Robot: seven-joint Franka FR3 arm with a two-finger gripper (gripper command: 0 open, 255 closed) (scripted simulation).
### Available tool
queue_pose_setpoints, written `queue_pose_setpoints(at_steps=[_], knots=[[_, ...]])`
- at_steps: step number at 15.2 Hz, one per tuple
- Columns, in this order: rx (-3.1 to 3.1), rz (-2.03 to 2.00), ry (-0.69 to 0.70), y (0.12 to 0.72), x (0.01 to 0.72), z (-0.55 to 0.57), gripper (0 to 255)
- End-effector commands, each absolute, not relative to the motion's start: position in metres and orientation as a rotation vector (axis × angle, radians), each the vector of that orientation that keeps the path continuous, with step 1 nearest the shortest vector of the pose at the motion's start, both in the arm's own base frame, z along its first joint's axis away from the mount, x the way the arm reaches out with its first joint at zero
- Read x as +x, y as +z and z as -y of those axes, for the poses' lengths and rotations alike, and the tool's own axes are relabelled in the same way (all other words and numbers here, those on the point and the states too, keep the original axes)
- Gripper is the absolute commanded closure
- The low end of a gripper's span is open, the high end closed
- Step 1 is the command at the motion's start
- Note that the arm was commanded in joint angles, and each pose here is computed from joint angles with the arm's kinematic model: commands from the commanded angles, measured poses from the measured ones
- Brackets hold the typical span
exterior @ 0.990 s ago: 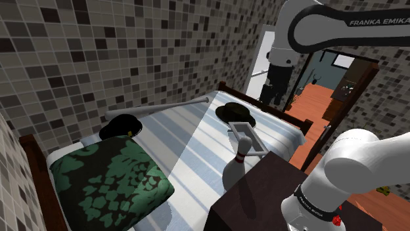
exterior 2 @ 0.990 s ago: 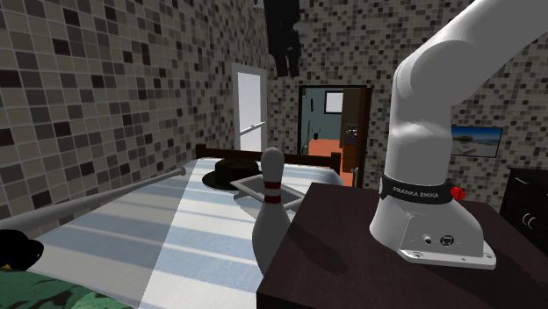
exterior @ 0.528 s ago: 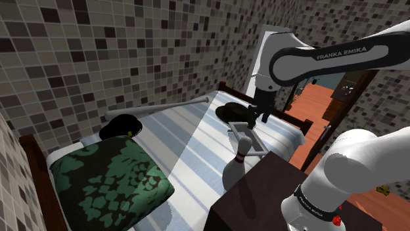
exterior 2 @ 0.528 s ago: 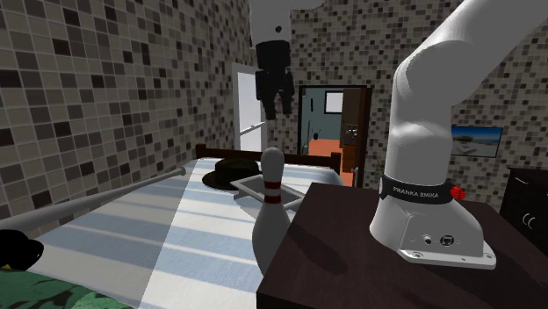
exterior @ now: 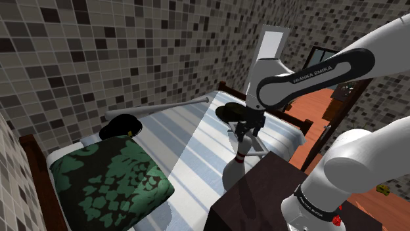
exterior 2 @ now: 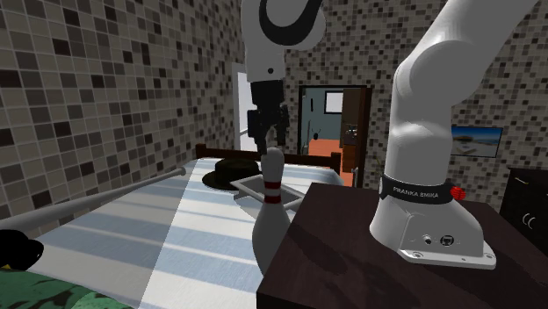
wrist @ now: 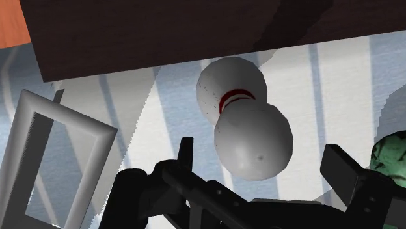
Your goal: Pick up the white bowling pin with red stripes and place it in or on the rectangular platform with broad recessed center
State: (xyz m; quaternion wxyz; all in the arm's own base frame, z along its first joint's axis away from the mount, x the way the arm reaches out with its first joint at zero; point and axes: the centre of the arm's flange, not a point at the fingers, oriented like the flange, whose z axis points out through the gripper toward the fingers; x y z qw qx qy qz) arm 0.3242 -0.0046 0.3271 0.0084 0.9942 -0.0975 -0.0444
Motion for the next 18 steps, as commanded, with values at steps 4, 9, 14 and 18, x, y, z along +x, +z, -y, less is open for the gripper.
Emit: queue_pose_setpoints(at_steps=[4,9,14,18], knots=[[3.107,0.307,-0.136,0.301,0.321,0.003,0],[3.107,0.307,-0.136,0.298,0.321,0.003,0],[3.107,0.307,-0.136,0.298,0.321,0.003,255],[3.107,0.307,-0.136,0.298,0.321,0.003,255]])
